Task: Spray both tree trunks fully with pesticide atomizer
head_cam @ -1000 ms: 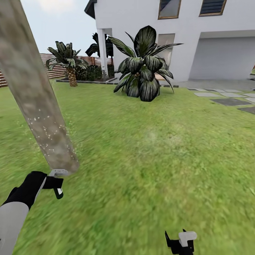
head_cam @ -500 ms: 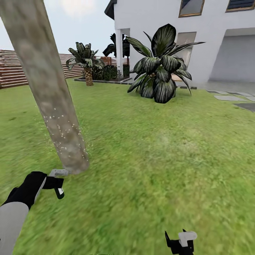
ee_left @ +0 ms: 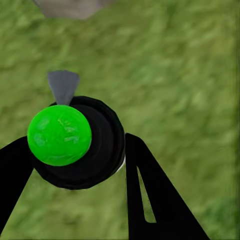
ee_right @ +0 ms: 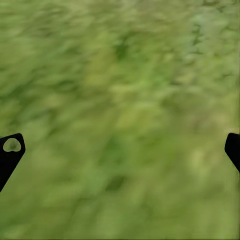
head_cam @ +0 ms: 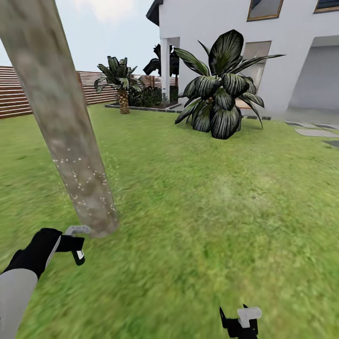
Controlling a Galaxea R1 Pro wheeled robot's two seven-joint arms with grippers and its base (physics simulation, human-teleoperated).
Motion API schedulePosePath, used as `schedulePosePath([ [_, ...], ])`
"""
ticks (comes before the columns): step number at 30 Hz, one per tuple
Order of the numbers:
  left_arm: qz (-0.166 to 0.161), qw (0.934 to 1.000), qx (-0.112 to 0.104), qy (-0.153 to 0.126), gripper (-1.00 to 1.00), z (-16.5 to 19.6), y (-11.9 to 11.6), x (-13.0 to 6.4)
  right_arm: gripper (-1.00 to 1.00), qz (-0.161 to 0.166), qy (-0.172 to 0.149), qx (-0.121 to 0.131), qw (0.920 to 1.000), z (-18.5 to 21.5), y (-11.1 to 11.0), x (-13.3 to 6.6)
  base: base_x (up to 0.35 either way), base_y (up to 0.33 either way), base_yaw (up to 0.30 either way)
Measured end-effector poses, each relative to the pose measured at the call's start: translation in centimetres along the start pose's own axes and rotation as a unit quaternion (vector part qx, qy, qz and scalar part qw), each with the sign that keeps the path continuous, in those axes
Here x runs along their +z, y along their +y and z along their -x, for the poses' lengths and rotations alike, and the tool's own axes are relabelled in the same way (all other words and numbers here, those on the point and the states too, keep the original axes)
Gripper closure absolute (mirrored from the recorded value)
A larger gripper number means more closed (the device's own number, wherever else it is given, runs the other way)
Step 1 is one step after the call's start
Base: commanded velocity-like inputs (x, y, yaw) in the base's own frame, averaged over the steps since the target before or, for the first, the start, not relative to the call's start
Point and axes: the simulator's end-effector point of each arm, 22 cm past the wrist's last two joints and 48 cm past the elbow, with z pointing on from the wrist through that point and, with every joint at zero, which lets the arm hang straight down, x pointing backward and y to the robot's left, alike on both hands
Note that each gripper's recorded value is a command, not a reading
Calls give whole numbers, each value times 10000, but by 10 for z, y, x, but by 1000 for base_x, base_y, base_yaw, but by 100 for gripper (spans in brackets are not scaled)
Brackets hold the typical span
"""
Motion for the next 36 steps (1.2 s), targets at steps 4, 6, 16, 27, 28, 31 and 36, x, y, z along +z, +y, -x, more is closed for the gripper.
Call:
schedulePosePath([
  [4, -6, 10000, -49, -6, 100, 0, 2, 0, -100, 2, -3, 3, 10000, 0, 0, 0, 234, -2, 23],
  [6, -11, 10000, -60, -8, 100, 0, 1, 0, -100, 4, -3, 8, 10000, 0, 1, 0, 31, 1, 222],
  [16, -37, 10000, -67, -18, 100, 0, -1, 0, -100, 12, 1, 3, 10000, 0, 1, 0, 2, -76, 229],
  [27, -38, 10000, -66, -20, 100, 0, -1, 0, -100, 12, 5, 3, 10000, 0, 1, 0, 32, -271, 2],
  [28, -38, 10000, -66, -20, 100, 0, -1, 0, -100, 12, 5, 3, 10000, 0, 1, 0, 139, -269, 0],
  [31, -38, 10000, -66, -20, 100, 0, -1, 0, -100, 13, 8, 3, 10000, 0, 1, 0, 144, -269, 0],
  [36, -51, 10000, -71, -22, 100, 0, -2, 0, -100, 12, 6, 3, 10000, 0, 1, 0, 146, -269, 17],
])
